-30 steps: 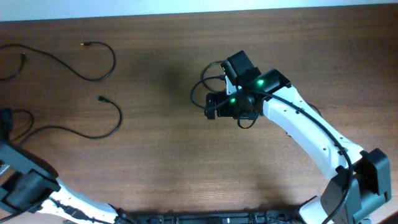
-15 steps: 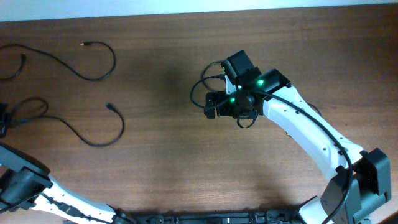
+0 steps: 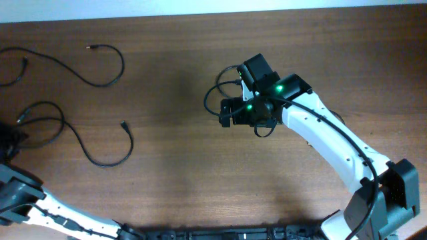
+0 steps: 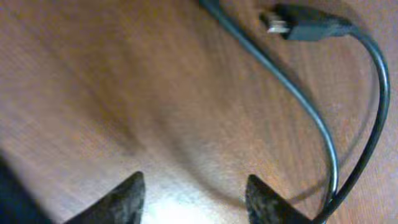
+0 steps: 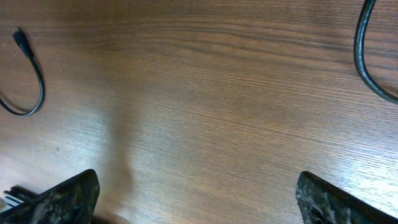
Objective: Untangle cables
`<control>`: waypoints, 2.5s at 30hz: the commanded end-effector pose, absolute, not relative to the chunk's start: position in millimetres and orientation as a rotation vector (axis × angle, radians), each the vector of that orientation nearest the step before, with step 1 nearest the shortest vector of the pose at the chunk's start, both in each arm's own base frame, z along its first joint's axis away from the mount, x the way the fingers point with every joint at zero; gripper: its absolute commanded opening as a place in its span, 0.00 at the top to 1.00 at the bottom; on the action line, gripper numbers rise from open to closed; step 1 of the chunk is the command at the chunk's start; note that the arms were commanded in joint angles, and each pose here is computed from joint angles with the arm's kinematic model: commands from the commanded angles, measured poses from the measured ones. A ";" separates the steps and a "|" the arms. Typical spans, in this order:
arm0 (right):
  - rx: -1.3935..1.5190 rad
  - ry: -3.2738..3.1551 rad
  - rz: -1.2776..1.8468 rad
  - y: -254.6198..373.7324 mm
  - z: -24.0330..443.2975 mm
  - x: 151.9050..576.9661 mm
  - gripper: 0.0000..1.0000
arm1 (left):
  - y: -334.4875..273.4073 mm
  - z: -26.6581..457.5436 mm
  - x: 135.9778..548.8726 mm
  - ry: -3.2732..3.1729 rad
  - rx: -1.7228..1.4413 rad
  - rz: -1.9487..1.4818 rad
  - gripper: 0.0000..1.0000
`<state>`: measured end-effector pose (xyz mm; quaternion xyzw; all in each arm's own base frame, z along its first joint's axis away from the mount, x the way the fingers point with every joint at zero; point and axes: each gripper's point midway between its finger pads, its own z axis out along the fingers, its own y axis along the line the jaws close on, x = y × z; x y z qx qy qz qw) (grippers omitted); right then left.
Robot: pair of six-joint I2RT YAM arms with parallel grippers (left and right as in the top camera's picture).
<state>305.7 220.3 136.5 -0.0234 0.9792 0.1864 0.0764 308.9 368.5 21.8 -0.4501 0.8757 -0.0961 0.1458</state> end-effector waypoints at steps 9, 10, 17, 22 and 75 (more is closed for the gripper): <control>-0.058 2.944 0.548 220.4 133.1 306.4 0.02 | 404.8 138.9 293.1 2.284 -1.707 -0.066 0.01; -0.058 2.944 0.548 220.4 133.1 306.4 0.02 | 398.1 139.4 299.7 2.226 -1.777 -0.134 0.01; -0.058 2.944 0.548 220.4 133.1 306.4 0.02 | 249.0 155.2 391.8 2.549 -1.140 -0.728 0.01; -0.058 2.944 0.548 220.4 133.1 306.4 0.02 | 121.7 103.5 421.8 2.953 -0.858 -0.568 0.01; -0.058 2.944 0.548 220.4 133.1 306.4 0.02 | 234.9 54.8 406.1 2.385 -1.755 -0.333 0.87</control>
